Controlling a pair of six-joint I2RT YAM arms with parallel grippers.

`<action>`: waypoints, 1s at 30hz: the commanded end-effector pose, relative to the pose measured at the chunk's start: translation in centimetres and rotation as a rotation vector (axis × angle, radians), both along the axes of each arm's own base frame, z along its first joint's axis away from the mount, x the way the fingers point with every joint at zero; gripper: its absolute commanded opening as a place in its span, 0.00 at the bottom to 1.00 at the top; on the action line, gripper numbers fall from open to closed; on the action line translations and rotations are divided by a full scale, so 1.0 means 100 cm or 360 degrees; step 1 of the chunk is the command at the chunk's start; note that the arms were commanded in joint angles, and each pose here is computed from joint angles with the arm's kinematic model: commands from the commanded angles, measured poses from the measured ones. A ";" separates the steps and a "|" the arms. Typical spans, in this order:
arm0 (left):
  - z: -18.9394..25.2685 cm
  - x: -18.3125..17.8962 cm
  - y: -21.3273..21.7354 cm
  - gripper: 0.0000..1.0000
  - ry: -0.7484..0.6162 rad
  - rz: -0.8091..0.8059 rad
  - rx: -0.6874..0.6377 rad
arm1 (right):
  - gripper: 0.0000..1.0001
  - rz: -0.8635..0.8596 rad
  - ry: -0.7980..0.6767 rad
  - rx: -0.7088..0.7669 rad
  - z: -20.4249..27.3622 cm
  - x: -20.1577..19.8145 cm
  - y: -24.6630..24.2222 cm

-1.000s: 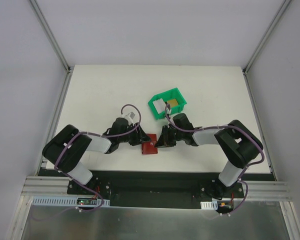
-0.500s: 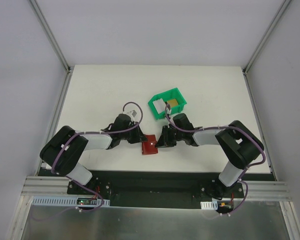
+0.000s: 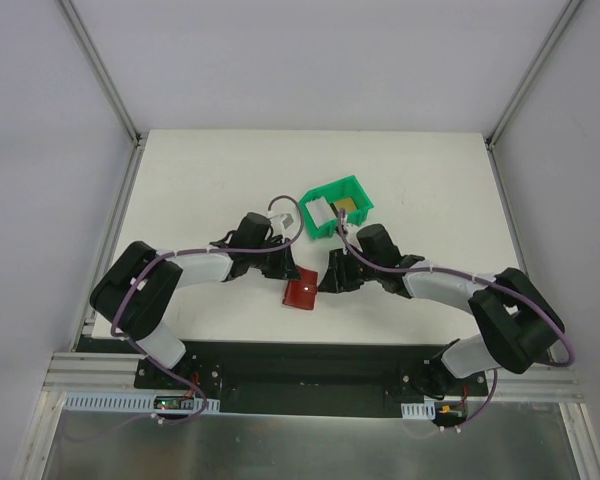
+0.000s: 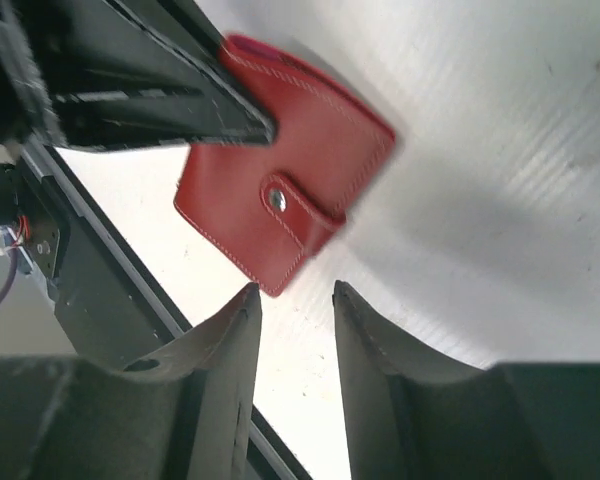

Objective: Put the credit cards into the card holder
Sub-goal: Open the card holder at the center of the board.

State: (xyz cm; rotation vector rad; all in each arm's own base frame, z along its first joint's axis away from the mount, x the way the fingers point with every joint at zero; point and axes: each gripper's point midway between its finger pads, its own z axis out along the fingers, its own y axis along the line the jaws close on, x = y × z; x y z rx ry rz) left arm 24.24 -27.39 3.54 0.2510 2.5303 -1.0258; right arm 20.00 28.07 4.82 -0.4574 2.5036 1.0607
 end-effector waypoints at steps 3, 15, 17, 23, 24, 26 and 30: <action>0.011 -0.019 -0.022 0.00 -0.0054 -0.0536 -0.0150 | 0.40 0.0257 -0.0206 0.0040 0.016 0.011 0.014; 0.008 -0.019 -0.020 0.00 -0.0082 -0.0623 -0.0183 | 0.44 0.0421 -0.0108 0.0176 -0.001 -0.001 0.031; 0.007 -0.017 -0.020 0.00 -0.0081 -0.0600 -0.0188 | 0.44 0.0447 -0.0060 0.0196 -0.004 -0.006 0.032; 0.010 -0.005 -0.017 0.00 -0.0113 -0.0509 -0.0247 | 0.43 0.0553 0.0037 0.0266 -0.009 -0.029 0.032; 0.010 -0.005 -0.017 0.00 -0.0106 -0.0502 -0.0253 | 0.43 0.0569 0.0040 0.0273 -0.009 -0.031 0.032; 0.012 -0.002 -0.018 0.00 -0.0113 -0.0491 -0.0265 | 0.42 0.0602 0.0055 0.0294 -0.007 -0.037 0.033; 0.013 -0.001 -0.018 0.00 -0.0104 -0.0471 -0.0289 | 0.41 0.0643 0.0066 0.0301 -0.004 -0.042 0.038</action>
